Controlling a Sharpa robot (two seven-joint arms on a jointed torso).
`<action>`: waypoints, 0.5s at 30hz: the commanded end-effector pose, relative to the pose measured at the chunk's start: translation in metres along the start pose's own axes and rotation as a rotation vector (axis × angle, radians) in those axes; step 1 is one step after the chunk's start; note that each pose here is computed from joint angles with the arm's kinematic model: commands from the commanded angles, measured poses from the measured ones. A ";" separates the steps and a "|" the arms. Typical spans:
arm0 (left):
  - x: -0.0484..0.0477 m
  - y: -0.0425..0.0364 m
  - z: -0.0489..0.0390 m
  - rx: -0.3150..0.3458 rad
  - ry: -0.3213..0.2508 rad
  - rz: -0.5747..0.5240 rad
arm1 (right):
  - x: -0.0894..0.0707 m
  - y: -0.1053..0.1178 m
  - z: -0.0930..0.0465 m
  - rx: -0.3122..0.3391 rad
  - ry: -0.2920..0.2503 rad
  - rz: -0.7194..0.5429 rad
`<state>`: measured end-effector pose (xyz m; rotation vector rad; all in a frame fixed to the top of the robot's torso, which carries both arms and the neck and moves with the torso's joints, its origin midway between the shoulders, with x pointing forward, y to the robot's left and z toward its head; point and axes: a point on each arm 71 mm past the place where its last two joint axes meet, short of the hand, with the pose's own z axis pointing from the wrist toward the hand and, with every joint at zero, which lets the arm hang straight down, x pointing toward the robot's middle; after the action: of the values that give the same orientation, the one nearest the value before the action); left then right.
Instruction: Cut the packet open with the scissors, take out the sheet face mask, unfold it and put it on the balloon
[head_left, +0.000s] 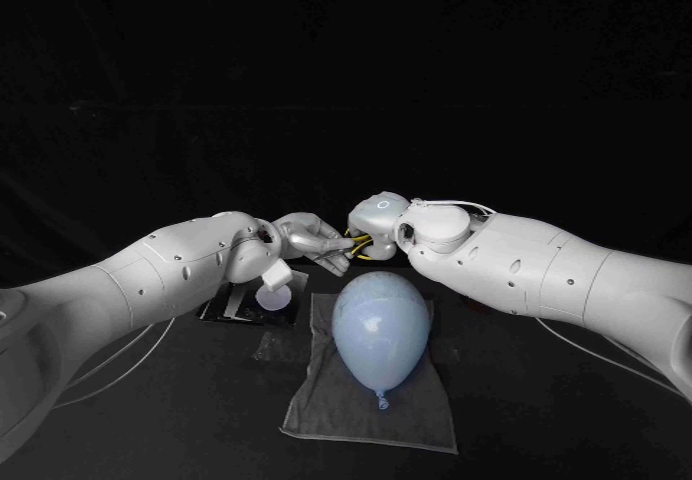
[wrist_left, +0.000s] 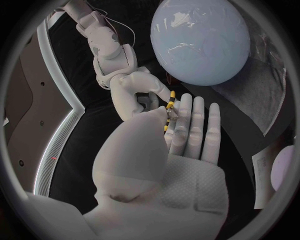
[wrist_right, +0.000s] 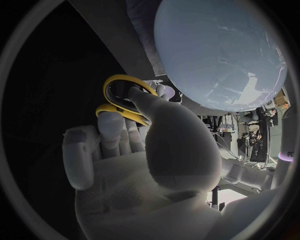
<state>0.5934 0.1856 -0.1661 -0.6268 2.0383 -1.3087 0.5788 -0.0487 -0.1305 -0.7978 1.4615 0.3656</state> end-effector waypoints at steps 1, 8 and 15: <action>0.0121 -0.0254 0.0048 0.144 0.062 -0.072 | 0.010 0.013 0.001 -0.064 0.075 0.014; 0.0105 -0.0315 0.0021 0.156 0.072 -0.052 | 0.013 0.010 0.000 -0.061 0.101 0.043; 0.0176 -0.0342 0.0033 0.144 0.119 0.004 | 0.015 0.007 0.000 -0.059 0.119 0.101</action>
<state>0.5912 0.1830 -0.1586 -0.5968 2.0468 -1.3153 0.5827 -0.0556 -0.1335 -0.7703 1.5286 0.3840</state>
